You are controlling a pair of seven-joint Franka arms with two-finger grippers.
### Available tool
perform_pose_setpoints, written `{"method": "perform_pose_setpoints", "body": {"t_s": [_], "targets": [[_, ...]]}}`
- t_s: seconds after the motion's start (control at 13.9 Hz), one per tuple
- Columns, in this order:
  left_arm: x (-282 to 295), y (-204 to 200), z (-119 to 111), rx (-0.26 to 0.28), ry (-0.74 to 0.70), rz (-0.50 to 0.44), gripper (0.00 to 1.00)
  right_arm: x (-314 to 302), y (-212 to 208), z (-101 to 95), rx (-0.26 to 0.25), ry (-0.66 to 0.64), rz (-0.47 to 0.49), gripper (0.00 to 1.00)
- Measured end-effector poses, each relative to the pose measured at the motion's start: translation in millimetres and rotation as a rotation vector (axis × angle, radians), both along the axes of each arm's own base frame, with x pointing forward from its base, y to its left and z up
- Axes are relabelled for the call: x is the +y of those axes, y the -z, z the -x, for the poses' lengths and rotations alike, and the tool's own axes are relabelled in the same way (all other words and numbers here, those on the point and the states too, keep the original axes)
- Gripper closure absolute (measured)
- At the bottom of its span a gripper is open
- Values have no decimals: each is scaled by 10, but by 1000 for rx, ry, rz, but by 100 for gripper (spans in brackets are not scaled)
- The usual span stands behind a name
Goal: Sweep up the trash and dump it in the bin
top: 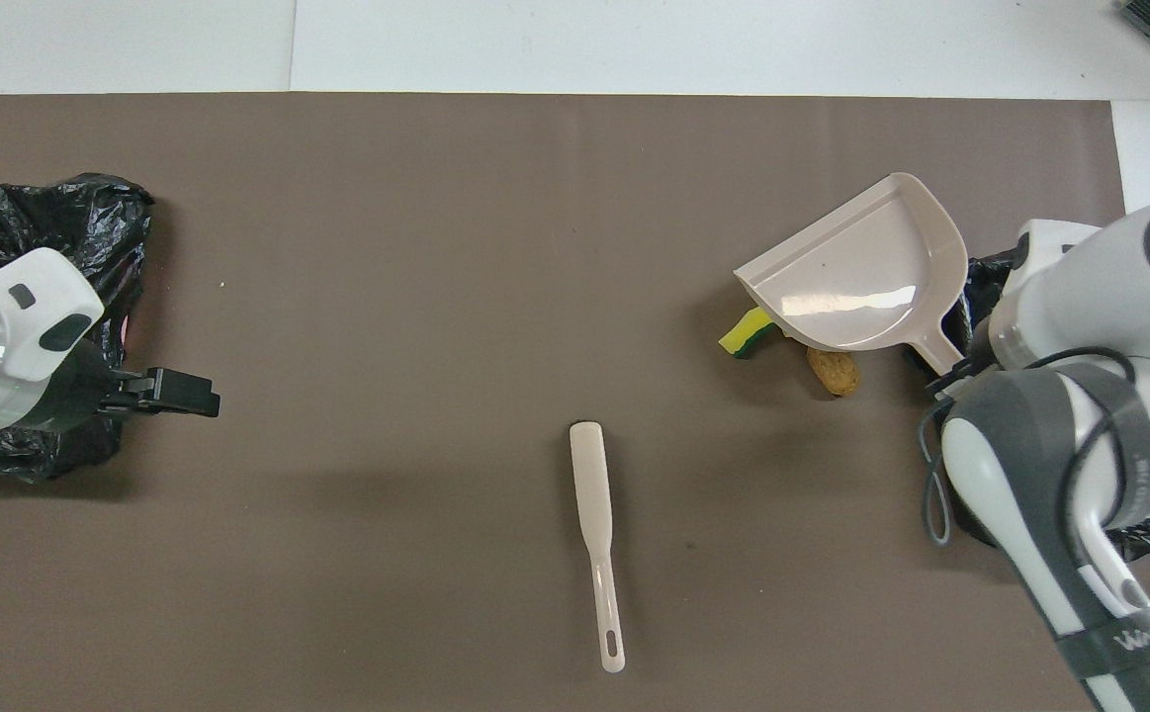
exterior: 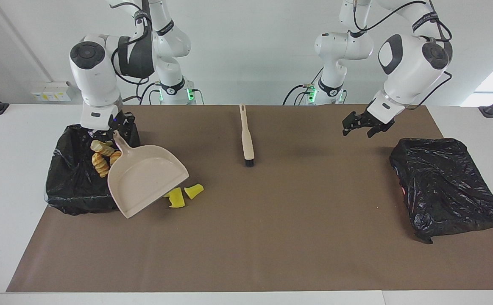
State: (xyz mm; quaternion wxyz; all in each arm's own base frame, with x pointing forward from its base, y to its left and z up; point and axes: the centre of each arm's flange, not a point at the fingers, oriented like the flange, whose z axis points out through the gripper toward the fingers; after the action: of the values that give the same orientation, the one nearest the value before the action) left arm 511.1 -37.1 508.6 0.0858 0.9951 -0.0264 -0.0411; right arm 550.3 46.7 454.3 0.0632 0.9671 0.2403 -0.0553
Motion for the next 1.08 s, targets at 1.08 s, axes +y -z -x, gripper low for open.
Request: {"method": "perform_pose_setpoints", "body": {"t_s": [1.08], "targets": [[207,-1204,150,-16,17,-35,0,3138,1030,-322,-129,506,-57,61]]}}
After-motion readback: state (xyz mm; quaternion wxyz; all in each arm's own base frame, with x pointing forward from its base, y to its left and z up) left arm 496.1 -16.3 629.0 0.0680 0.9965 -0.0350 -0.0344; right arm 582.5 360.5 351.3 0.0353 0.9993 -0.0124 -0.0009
